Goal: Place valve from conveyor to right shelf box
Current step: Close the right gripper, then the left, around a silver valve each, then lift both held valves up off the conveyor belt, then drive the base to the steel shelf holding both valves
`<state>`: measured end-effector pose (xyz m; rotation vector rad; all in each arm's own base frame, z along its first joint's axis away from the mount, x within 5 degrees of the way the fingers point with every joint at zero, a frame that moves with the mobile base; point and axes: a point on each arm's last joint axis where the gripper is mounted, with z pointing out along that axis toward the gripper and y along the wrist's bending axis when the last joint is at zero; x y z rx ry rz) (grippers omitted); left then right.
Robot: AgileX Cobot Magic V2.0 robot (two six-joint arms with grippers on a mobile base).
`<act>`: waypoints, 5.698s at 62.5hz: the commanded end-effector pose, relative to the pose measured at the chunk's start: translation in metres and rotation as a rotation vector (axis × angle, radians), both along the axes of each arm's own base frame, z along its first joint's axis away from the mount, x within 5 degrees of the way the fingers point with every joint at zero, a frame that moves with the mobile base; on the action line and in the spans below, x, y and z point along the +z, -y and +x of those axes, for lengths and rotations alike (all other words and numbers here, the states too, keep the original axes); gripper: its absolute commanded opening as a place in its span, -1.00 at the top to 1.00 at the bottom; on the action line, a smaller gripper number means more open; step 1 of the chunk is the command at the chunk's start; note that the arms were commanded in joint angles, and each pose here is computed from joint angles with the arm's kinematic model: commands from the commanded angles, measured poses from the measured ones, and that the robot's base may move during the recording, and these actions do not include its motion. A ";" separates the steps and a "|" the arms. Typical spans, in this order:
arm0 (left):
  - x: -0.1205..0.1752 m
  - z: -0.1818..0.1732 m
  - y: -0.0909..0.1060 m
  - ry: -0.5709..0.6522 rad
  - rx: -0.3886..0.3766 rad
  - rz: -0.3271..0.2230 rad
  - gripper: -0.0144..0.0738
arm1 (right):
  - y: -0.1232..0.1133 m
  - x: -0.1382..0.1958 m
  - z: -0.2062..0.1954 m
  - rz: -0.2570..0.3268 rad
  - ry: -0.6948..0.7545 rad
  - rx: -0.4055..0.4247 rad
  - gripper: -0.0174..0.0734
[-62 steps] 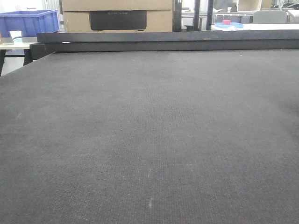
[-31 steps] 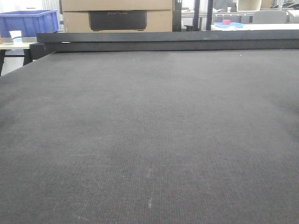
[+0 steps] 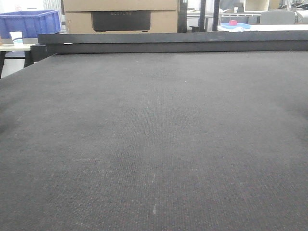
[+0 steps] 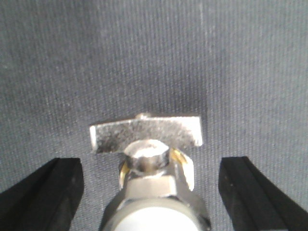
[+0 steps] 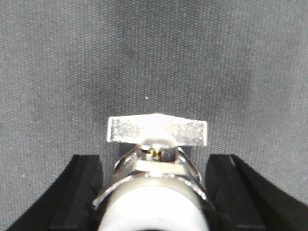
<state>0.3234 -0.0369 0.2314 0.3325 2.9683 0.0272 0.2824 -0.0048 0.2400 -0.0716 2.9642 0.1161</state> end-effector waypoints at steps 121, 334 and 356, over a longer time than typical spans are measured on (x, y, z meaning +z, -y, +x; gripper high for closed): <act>0.164 -0.198 -0.017 1.215 0.038 -0.294 0.92 | -0.005 0.142 -0.153 -0.031 1.051 -0.061 0.98; 0.165 -0.200 -0.017 1.225 0.038 -0.295 0.92 | -0.005 0.142 -0.153 -0.031 1.050 -0.062 0.98; 0.165 -0.200 -0.017 1.227 0.038 -0.295 0.92 | -0.005 0.142 -0.153 -0.031 1.050 -0.062 0.98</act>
